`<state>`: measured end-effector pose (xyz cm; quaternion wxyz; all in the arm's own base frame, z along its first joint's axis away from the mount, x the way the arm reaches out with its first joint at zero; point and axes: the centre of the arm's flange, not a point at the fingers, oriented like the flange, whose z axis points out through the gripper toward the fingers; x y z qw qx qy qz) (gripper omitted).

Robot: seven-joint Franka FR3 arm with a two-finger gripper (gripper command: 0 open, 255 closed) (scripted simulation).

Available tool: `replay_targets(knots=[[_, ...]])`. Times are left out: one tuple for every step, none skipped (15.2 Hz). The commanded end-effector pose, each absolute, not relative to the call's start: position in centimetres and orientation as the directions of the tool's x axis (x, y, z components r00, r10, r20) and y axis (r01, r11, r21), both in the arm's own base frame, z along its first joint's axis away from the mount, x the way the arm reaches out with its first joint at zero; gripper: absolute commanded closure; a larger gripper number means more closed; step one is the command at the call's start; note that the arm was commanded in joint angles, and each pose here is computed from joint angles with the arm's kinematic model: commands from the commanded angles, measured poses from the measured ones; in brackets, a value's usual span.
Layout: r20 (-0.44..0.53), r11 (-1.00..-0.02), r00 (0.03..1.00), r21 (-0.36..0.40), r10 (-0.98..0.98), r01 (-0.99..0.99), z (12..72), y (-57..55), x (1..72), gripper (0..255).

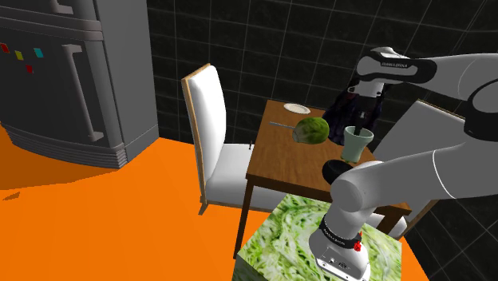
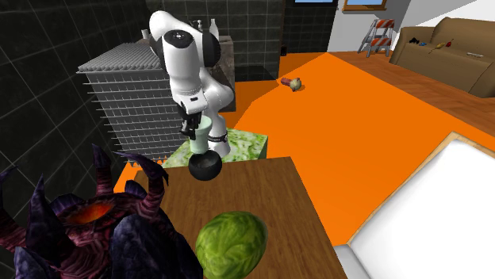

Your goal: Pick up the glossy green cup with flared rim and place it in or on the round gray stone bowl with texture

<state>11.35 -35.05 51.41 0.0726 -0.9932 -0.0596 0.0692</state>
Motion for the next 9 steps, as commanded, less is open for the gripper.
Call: replay_targets(knots=[[-0.128, -0.982, 0.983, -0.152, 0.128, 0.108, 50.4, -35.0, 11.4, 255], [-0.128, -0.982, 0.983, -0.152, 0.128, 0.108, 49.8, -35.0, 11.4, 255], [-0.128, -0.982, 0.983, -0.152, 0.128, 0.108, 49.3, -35.0, 11.4, 255], [-0.128, -0.982, 0.983, -0.152, 0.128, 0.108, 48.8, -35.0, 11.4, 255], [-0.128, -0.982, 0.983, -0.152, 0.128, 0.108, 48.2, -35.0, 11.4, 255], [-0.128, -0.982, 0.983, -0.152, 0.128, 0.108, 47.7, -35.0, 11.4, 255], [-0.128, -0.982, 0.983, -0.152, 0.128, 0.108, 47.2, -35.0, 11.4, 255], [-0.128, -0.982, 0.983, -0.152, 0.128, 0.108, 46.8, -35.0, 11.4, 255], [-0.128, -0.982, 0.983, -0.152, 0.128, 0.108, 46.8, -35.0, 11.4, 255]])
